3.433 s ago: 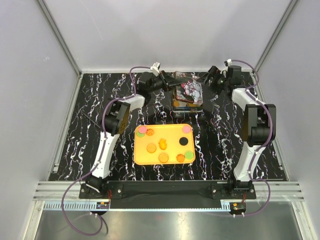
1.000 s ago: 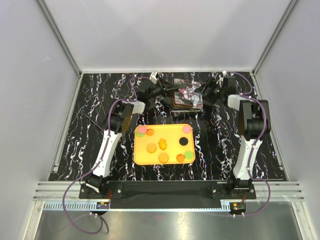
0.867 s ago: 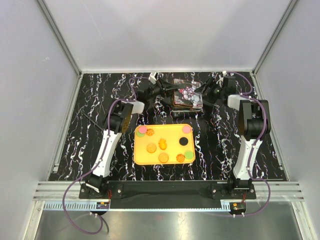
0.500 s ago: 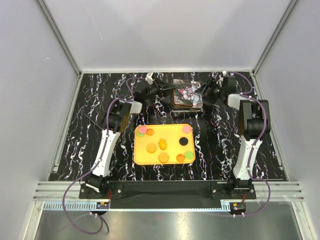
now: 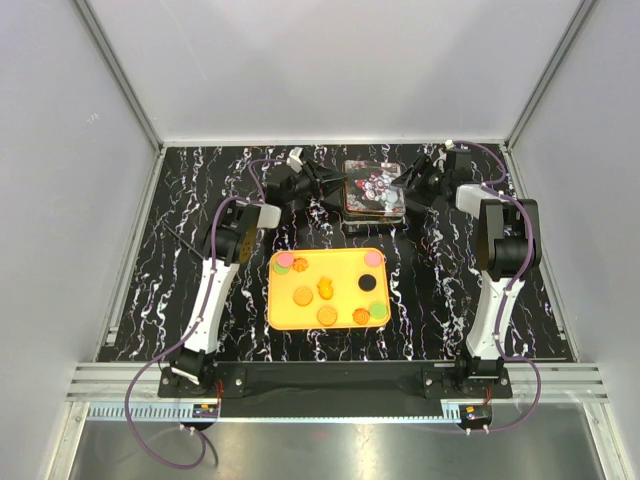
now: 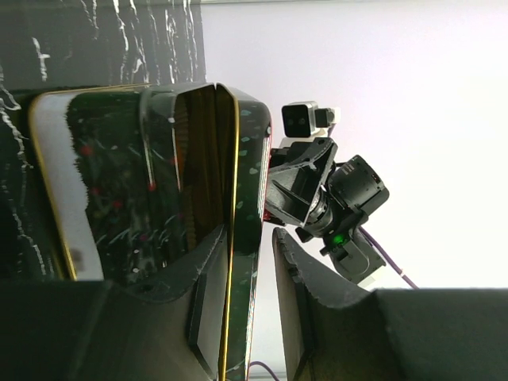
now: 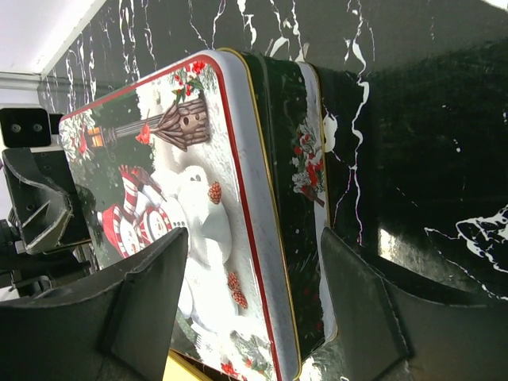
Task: Pack the cookies
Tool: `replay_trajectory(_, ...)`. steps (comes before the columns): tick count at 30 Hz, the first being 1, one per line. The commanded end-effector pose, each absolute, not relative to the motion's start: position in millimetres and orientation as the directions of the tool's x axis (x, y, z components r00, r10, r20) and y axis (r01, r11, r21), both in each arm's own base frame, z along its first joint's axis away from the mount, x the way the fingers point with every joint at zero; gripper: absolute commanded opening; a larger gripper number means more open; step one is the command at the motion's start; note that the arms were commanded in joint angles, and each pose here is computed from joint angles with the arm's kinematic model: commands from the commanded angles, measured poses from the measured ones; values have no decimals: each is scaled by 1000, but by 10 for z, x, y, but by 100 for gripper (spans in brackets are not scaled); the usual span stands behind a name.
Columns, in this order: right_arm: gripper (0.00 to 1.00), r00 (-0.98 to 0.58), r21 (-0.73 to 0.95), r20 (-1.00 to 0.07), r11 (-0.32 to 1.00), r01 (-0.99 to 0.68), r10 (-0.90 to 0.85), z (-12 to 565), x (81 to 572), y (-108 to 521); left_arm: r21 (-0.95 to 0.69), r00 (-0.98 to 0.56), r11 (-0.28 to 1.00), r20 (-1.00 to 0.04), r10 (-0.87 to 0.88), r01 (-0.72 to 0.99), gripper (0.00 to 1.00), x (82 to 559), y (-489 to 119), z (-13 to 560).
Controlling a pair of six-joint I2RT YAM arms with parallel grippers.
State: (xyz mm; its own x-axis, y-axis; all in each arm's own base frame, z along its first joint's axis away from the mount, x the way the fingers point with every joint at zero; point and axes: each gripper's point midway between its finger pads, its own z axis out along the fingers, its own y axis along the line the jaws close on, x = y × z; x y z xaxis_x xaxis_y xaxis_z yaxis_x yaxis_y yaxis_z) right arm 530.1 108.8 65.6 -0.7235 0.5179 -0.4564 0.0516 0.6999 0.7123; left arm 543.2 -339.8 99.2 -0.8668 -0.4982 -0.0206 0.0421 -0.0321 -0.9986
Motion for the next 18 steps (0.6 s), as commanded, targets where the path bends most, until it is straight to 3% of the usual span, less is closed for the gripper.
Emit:
replay_trajectory(1, 75, -705, 686, -502, 727, 28, 501, 745, 5417, 1053, -990, -850, -41, -95, -519, 135, 33, 5484, -3289, 1284)
replay_trajectory(18, 75, -718, 630, -520, 776, 42, 461, 741, 5406, 1059, -993, -841, 15, -104, -532, 113, 32, 5514, -3180, 1184)
